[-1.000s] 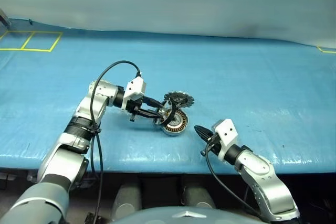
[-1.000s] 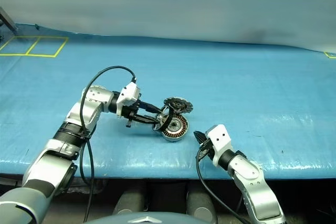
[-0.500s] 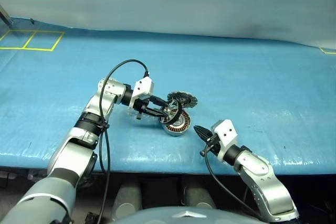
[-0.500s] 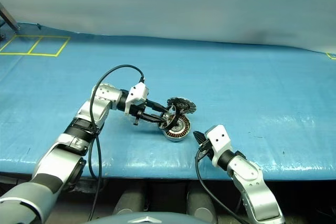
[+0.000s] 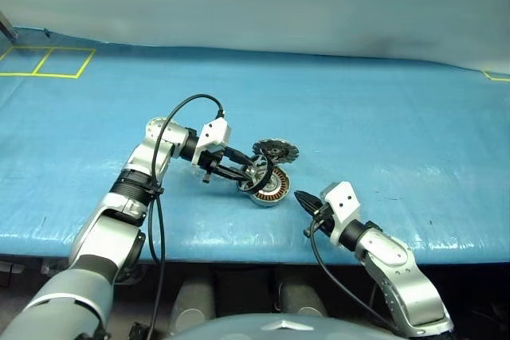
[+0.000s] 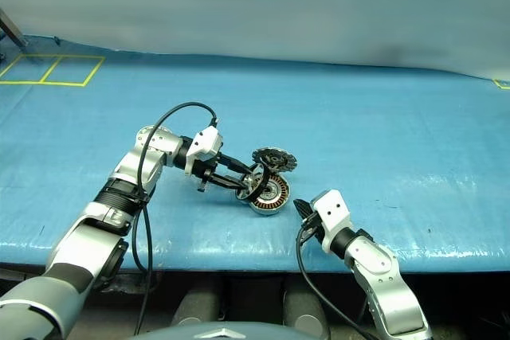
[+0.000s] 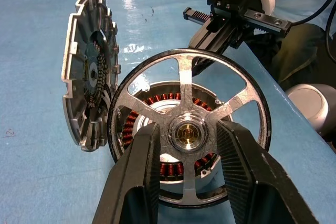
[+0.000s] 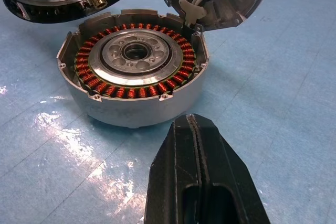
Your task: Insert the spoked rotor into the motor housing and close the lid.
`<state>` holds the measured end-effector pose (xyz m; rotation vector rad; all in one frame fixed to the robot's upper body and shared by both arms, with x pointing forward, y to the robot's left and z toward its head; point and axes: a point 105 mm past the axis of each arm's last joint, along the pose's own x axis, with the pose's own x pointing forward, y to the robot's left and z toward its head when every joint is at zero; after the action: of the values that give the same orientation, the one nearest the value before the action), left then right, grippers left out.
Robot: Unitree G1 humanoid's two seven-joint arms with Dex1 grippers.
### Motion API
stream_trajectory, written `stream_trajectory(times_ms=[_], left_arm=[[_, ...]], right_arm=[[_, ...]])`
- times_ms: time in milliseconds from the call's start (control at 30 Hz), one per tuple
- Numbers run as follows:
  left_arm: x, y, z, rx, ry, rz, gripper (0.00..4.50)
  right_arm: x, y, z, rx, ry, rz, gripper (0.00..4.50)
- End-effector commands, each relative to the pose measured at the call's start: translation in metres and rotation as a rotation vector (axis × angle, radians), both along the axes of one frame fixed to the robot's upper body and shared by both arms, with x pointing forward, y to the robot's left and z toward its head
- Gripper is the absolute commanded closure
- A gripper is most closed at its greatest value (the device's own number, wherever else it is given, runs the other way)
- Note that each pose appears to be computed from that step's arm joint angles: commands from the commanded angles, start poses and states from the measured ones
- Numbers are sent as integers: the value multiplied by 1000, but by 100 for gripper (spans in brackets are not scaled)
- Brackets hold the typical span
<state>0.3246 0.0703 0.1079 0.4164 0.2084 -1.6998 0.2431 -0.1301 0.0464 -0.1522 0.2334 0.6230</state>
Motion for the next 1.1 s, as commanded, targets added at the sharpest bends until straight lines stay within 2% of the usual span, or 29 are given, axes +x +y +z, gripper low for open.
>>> stream_trajectory(times_ms=[33,467,1100], left_arm=[[5,-5,21,-45,-70,-8,297],[10,-17,19,-34,-86,-17,297],[9,-14,4,47,-109,-35,297]], right_arm=[[3,1,7,3,-34,6,450],[1,2,5,3,-30,-4,450],[0,0,4,-3,-27,-15,450]])
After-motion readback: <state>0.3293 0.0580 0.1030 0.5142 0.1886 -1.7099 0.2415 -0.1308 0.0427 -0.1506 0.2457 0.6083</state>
